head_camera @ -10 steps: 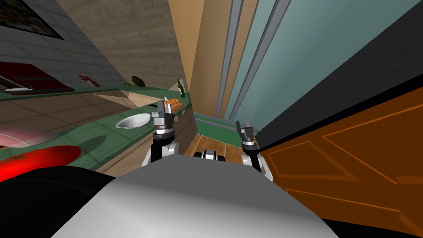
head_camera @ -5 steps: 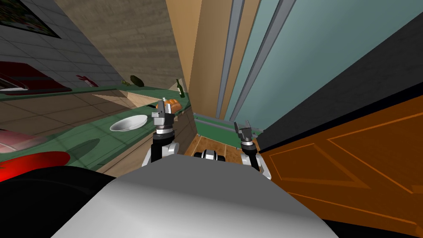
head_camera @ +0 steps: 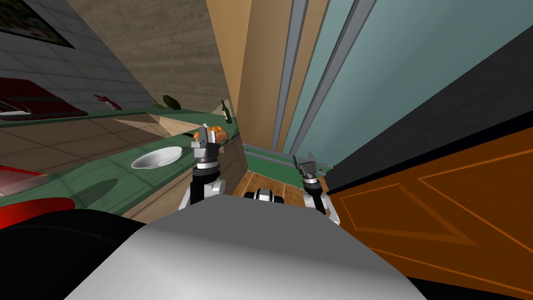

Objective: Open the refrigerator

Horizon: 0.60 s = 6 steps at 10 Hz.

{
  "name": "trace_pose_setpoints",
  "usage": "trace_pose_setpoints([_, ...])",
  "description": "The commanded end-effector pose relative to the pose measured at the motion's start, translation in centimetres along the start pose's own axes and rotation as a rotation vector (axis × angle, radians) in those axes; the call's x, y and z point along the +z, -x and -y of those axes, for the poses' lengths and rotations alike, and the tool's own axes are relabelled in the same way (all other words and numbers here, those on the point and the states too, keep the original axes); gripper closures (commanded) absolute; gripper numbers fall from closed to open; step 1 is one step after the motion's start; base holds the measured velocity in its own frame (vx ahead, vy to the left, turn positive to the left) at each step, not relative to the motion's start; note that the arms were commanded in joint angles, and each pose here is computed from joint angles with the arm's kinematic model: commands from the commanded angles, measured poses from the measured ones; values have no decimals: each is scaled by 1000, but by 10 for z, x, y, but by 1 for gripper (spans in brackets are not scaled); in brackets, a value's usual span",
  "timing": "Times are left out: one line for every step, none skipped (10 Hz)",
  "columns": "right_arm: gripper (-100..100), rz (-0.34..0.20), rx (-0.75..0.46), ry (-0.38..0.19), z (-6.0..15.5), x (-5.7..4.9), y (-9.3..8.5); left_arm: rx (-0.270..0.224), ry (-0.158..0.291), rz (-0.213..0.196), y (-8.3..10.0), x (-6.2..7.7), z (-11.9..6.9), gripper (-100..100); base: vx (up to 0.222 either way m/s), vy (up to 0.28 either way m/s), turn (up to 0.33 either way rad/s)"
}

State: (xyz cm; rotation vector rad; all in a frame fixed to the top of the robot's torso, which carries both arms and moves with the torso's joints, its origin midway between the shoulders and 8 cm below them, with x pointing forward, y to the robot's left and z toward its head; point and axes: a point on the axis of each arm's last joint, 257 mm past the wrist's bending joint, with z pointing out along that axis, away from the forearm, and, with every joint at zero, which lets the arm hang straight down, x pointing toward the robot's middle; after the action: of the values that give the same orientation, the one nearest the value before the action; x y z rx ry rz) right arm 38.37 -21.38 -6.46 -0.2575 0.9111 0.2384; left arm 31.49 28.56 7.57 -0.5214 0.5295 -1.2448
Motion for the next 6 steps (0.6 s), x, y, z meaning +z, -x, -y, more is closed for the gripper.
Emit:
trace_pose_setpoints([-100,-12,-81,13,-1,-3,-9,0,0,0,0,0,0,0,52,-9,2])
trace_pose_setpoints([-100,-23,-114,24,-1,-7,-18,0,0,0,0,0,0,0,68,-12,-2])
trace_pose_setpoints([-100,-23,-142,25,-1,-7,-18,0,0,0,0,0,0,0,54,-10,0])
trace_pose_setpoints([-100,-23,-151,25,-1,-7,-18,0,0,0,0,0,0,0,24,-1,1])
trace_pose_setpoints([-100,-34,-195,36,-1,-11,-27,0,0,0,0,0,0,0,44,-1,-6])
trace_pose_setpoints([-100,-34,-220,36,-1,-11,-27,0,0,0,0,0,0,0,50,-5,-1])
